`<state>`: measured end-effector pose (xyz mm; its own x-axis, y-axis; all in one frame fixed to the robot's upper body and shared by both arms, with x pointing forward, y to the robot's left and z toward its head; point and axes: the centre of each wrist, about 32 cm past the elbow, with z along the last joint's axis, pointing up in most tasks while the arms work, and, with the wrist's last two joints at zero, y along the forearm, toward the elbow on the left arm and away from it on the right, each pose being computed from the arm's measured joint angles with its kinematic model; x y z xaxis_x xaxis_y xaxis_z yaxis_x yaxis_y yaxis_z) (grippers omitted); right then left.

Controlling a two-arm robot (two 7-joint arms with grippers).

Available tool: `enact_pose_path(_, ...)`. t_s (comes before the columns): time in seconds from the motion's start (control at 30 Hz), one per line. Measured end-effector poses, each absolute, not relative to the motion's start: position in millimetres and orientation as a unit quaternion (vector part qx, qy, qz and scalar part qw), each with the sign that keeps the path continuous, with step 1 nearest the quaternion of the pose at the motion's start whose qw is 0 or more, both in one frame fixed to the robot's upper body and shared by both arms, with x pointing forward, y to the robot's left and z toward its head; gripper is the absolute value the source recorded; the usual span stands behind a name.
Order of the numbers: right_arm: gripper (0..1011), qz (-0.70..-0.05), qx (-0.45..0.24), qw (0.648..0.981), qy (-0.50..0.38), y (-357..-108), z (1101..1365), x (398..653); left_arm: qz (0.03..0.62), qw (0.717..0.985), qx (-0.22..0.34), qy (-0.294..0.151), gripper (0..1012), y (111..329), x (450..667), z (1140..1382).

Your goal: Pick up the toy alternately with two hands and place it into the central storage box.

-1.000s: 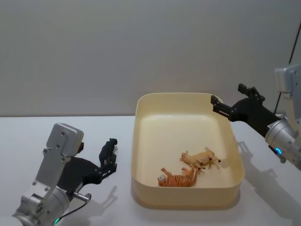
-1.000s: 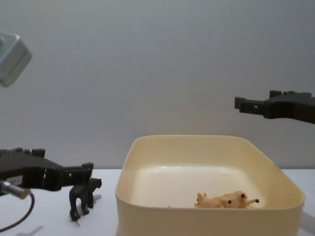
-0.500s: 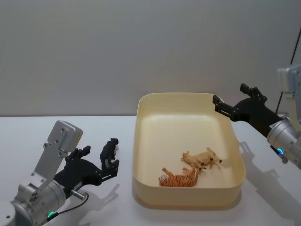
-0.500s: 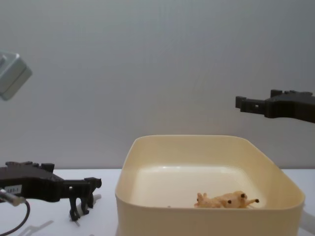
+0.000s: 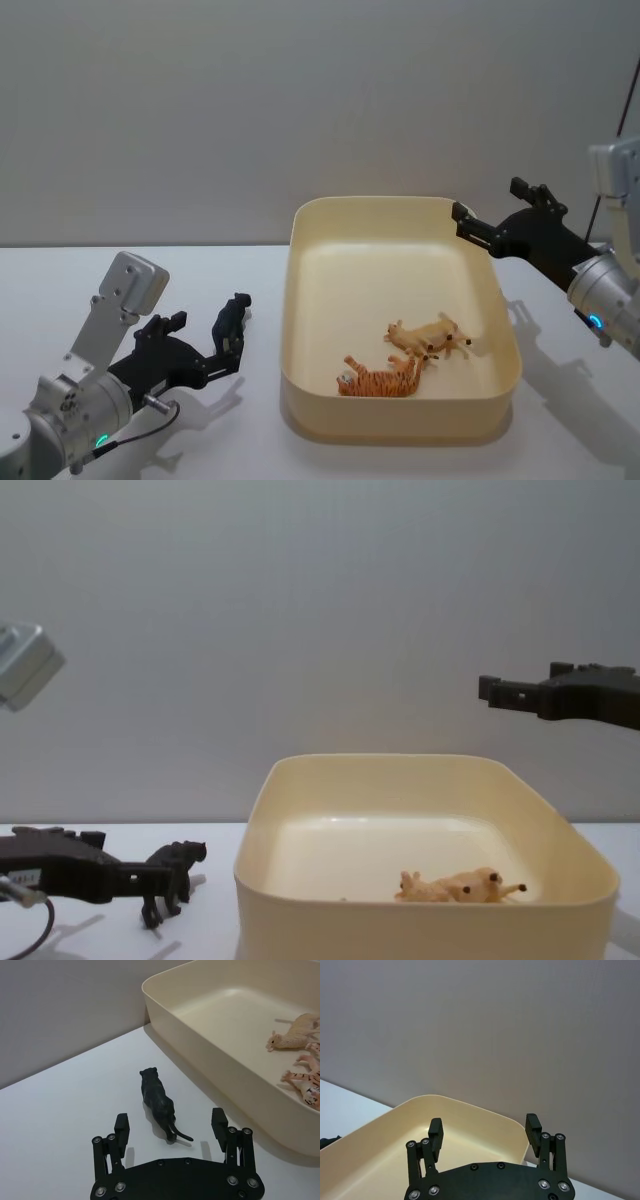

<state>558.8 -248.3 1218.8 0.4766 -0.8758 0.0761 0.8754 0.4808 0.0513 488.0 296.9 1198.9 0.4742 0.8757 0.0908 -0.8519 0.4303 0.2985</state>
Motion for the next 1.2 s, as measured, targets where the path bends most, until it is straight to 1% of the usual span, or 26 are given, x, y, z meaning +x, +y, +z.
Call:
enact_pose_path(0.93, 1001, -0.510, 0.003, 0.859, -0.046, -248, 1219, 559, 0.496, 0.852, 0.158, 0.057, 1002, 310, 539, 1189)
enact_pose_path(1.2, 1001, -0.509, 0.003, 0.859, -0.046, -248, 1219, 559, 0.487, 0.856, 0.161, 0.060, 1002, 312, 550, 1187)
